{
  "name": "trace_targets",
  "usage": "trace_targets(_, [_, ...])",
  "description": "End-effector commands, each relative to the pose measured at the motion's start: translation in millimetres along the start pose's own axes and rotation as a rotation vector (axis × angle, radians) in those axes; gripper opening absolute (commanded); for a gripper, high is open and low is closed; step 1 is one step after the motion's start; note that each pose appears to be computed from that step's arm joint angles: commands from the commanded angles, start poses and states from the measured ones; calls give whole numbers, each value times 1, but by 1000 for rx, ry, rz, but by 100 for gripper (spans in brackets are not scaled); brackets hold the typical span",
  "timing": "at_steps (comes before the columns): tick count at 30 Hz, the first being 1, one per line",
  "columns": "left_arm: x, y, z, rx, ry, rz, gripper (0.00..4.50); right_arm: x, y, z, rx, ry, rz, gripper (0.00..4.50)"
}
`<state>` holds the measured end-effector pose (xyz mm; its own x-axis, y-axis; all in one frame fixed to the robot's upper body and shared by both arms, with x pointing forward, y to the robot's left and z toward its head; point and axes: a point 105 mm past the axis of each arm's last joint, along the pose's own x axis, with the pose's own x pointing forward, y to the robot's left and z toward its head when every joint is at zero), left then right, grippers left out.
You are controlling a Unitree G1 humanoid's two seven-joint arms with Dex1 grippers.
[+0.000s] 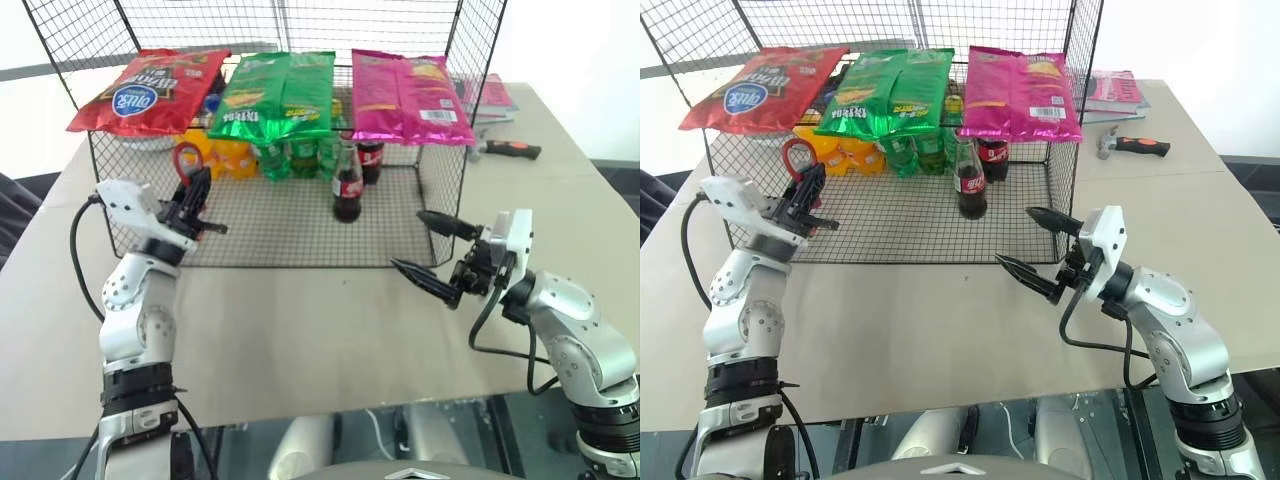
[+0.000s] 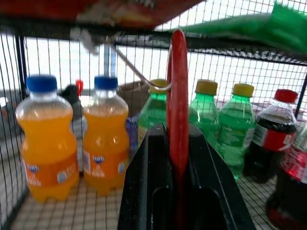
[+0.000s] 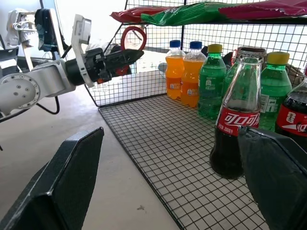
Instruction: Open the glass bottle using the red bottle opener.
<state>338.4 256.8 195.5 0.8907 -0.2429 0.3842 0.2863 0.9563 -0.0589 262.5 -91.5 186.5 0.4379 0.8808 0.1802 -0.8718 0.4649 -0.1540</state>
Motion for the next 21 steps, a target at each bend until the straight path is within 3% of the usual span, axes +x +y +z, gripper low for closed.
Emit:
trace_targets(1, [0, -9, 14, -28, -39, -47, 3, 2, 3, 8, -27, -29, 15, 450])
trace_targets(11, [5, -9, 21, -376, -87, -71, 3, 3, 3, 7, -32, -24, 14, 450])
trace_targets(21, [12, -7, 31, -597, -139, -99, 3, 2, 3, 5, -41, -16, 6, 450])
